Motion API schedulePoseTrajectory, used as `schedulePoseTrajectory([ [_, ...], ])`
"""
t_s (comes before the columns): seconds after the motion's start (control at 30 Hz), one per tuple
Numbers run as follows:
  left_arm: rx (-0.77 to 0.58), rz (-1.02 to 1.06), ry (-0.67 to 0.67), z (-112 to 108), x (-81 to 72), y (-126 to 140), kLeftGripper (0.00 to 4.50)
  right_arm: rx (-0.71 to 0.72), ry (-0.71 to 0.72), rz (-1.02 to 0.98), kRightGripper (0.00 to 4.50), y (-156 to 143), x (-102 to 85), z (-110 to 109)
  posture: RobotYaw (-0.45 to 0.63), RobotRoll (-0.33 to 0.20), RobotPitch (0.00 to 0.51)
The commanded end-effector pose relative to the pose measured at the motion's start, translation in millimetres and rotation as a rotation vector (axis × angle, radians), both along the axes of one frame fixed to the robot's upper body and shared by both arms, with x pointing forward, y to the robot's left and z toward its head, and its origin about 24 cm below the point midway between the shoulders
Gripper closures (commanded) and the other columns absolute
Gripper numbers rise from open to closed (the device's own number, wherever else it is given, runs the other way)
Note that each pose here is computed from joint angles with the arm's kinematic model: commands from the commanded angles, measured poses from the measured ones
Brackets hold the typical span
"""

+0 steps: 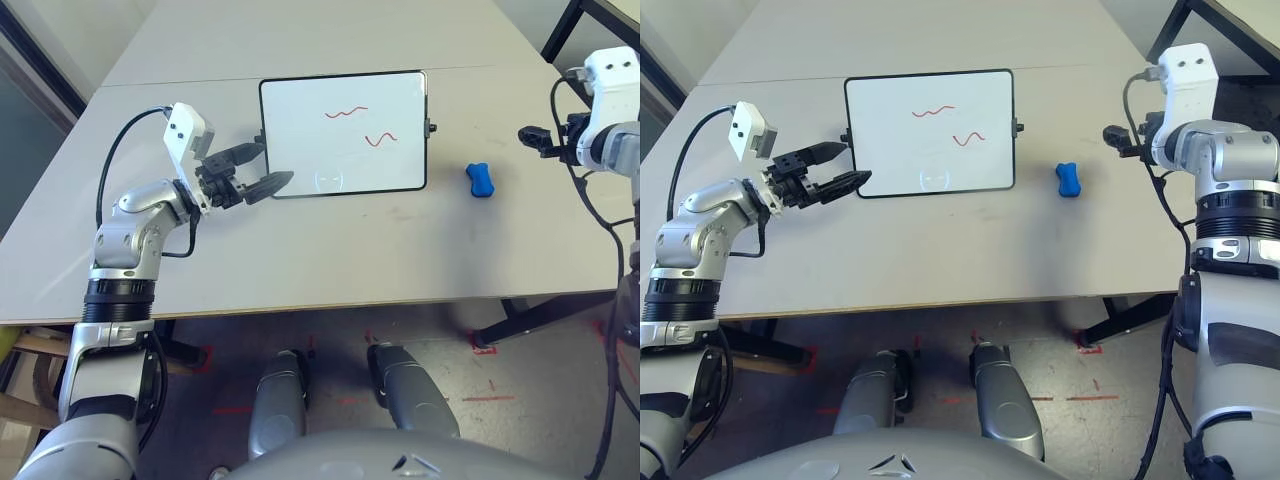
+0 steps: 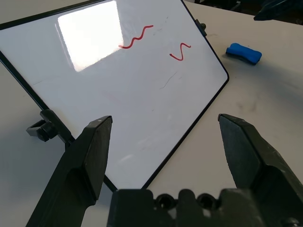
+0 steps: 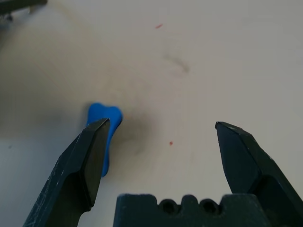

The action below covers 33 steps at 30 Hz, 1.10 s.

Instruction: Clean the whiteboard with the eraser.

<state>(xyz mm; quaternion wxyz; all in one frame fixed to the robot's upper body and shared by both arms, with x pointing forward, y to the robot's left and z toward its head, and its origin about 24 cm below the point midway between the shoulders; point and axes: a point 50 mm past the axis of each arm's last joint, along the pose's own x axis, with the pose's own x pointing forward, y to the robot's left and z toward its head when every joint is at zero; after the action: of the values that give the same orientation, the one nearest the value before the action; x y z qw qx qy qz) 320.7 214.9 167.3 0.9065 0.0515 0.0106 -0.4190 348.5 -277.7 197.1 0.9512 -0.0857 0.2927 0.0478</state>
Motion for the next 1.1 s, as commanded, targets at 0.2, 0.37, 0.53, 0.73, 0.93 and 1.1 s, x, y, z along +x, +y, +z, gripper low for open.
schedulePoseTrajectory([
  [0.2,0.025,0.002,0.004,-3.9,2.4,-3.2,0.00,-0.013,0.150,0.037,0.05,23.6,-2.1,-13.7,-0.24,0.000,0.123],
  [0.37,0.027,0.004,0.004,-4.6,2.1,-3.5,0.00,-0.006,0.155,0.016,0.05,24.5,5.5,-21.8,-0.24,0.000,0.125],
  [0.53,0.029,0.010,0.005,-5.1,1.9,-3.2,0.00,0.005,0.149,0.005,0.05,28.2,13.8,-25.3,-0.24,0.000,0.125],
  [0.73,0.031,0.018,0.005,-5.3,-0.5,-1.7,0.00,0.024,0.148,0.001,0.05,35.4,21.6,-29.8,-0.22,0.000,0.134],
  [0.93,0.033,0.027,0.005,-5.4,-1.8,0.2,0.00,0.025,0.159,-0.005,0.05,39.1,26.1,-36.7,-0.21,0.000,0.136],
  [1.1,0.035,0.032,0.004,-5.0,-2.5,0.8,0.00,0.018,0.158,-0.029,0.05,37.5,29.4,-42.0,-0.20,0.000,0.136],
])
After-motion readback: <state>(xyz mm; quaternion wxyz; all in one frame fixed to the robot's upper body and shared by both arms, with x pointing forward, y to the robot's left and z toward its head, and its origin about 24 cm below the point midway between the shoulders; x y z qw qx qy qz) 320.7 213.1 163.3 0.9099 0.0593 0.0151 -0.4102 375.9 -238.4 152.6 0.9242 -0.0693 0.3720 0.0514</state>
